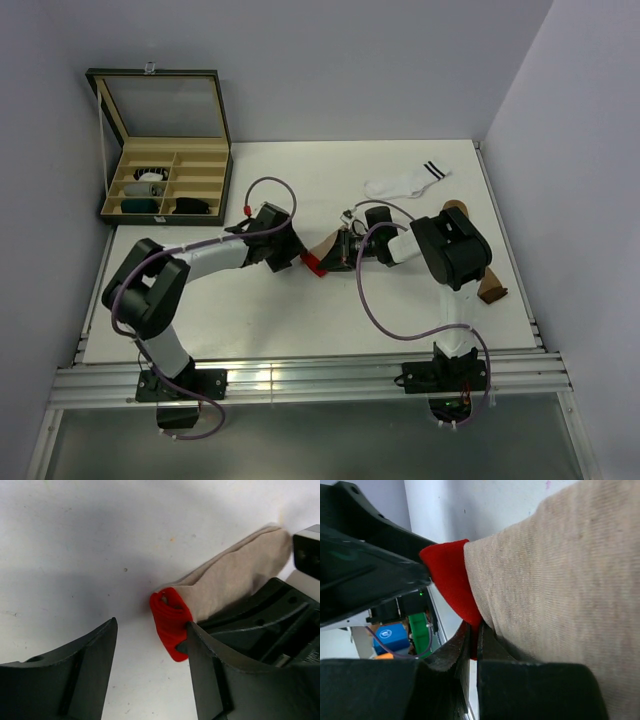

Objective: Roll the socks
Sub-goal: Roll the sock at the center of the board.

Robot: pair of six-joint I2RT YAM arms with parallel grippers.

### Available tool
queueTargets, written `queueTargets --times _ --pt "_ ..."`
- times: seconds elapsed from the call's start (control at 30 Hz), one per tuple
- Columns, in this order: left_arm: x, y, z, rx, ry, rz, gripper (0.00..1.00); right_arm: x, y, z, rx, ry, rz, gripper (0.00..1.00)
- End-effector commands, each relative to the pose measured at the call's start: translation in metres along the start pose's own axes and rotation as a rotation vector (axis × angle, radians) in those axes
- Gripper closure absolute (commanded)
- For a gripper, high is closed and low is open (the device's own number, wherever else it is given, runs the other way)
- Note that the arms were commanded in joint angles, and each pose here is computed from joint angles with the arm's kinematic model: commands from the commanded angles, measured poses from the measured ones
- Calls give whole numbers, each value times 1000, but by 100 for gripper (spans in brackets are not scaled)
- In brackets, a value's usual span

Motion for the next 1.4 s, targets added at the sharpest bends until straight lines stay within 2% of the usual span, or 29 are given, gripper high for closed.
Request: queueTargets --times 0.0,0.27,0.47,0.53,0.6,0.67,0.77,0.8,0.83,0.97,1.07,1.37 --pt "-12 3 5 -2 -33 9 39 -30 -8 0 -11 -102 125 100" --pt "-14 -2 19 41 3 47 42 -33 -6 0 -27 -135 140 100" --pt "-1 -12 32 115 94 97 51 -26 -3 -5 -61 -187 86 100" --pt "2 -16 35 135 109 111 56 -20 -1 -8 -91 -204 45 94" --pt "4 -18 37 146 121 129 59 -12 -1 -13 -125 -223 7 80" --pt "5 -18 38 153 133 153 60 -6 -3 -15 -145 -241 -47 68" --pt "5 -18 40 157 152 183 60 13 -5 -23 -215 -291 -167 59" --pt "5 -17 40 158 158 187 60 28 -5 -28 -256 -300 -227 57" --pt "3 -17 41 155 156 195 60 32 -2 -31 -311 -353 -287 50" --pt "2 -16 42 164 154 217 61 60 -11 -38 -444 -499 -470 48" --pt "0 -16 43 167 155 230 61 84 -29 -29 -483 -545 -638 48" --pt "-6 -11 43 167 148 258 60 81 -50 5 -467 -684 -845 53"
Point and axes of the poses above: each gripper's point midway between its finger pads, its own z axis out along the fingers, its own x axis along the line the jaws close on, y = z × x, the point moved 10 cm from there along -z, back along the fingers, and after that the axes turned 14 degrees about z, right-handed, at the moved point
